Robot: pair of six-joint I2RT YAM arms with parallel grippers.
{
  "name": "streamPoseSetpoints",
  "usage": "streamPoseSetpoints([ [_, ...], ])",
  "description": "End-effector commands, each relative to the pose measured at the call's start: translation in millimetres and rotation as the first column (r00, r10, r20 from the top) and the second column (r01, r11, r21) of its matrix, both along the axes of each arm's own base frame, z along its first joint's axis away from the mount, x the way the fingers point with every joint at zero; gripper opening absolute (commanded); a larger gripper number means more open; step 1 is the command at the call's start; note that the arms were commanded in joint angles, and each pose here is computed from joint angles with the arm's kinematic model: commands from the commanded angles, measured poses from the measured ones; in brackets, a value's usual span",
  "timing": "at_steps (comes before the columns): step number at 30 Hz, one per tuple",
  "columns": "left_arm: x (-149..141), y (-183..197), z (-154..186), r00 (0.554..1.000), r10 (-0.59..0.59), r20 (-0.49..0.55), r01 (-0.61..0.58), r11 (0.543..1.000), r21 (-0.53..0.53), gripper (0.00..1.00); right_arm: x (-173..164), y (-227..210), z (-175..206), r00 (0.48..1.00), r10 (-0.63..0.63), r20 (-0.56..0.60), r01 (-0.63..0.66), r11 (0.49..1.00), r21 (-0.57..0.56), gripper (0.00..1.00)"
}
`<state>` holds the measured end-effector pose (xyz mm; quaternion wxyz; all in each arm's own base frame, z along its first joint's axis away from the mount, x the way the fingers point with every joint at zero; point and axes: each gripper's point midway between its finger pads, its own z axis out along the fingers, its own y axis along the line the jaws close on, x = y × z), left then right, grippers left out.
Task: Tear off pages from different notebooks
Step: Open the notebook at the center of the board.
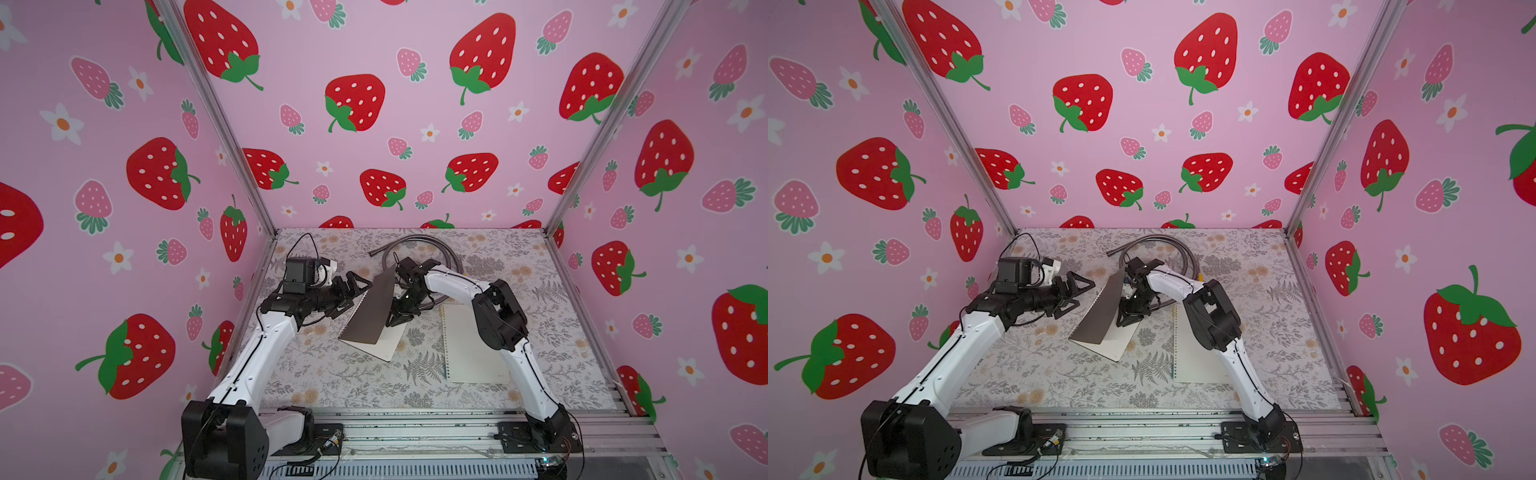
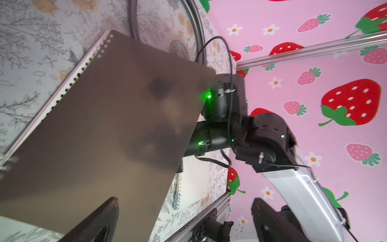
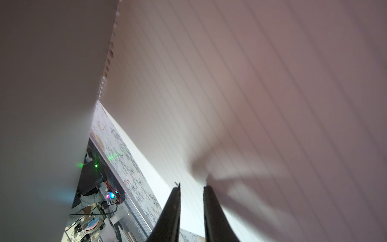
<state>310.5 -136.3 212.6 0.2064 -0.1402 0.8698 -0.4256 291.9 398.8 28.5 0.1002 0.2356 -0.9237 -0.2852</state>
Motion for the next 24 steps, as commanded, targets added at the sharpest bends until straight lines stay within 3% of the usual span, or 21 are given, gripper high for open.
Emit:
streamPoseSetpoints([
  [1, -9.2, 18.8, -11.9, 0.998, 0.057, -0.02, -0.055, 0.996, 0.068, 1.0, 7.4, 15.2, 9.7, 0.996, 0.044, 0.071, -0.047, 0.998, 0.041, 0.22],
  [4, -9.2, 54.9, -21.8, 0.976, 0.217, -0.032, -0.208, 0.962, 0.178, 1.0, 12.4, 31.3, 27.3, 0.991, 0.064, 0.118, -0.076, 0.992, 0.1, 0.22],
  [8, -27.9, 108.7, -42.7, 0.907, 0.414, -0.085, -0.358, 0.859, 0.365, 1.0, 17.9, 50.9, 50.5, 0.986, 0.064, 0.151, -0.093, 0.977, 0.191, 0.22],
  [12, -44.2, 132.9, -52.6, 0.851, 0.511, -0.12, -0.431, 0.81, 0.398, 1.0, 27.4, 71.7, 62.7, 0.988, 0.034, 0.15, -0.074, 0.961, 0.267, 0.22],
  [20, -57.6, 148.4, -47.6, 0.808, 0.575, -0.131, -0.498, 0.784, 0.371, 1.0, 48.8, 112.1, 74.4, 0.986, -0.03, 0.164, -0.033, 0.929, 0.368, 0.22],
  [24, -70.5, 166.1, -35.8, 0.773, 0.629, -0.084, -0.539, 0.721, 0.435, 1.0, 58.4, 127.1, 74.6, 0.979, -0.07, 0.193, -0.012, 0.919, 0.393, 0.21],
])
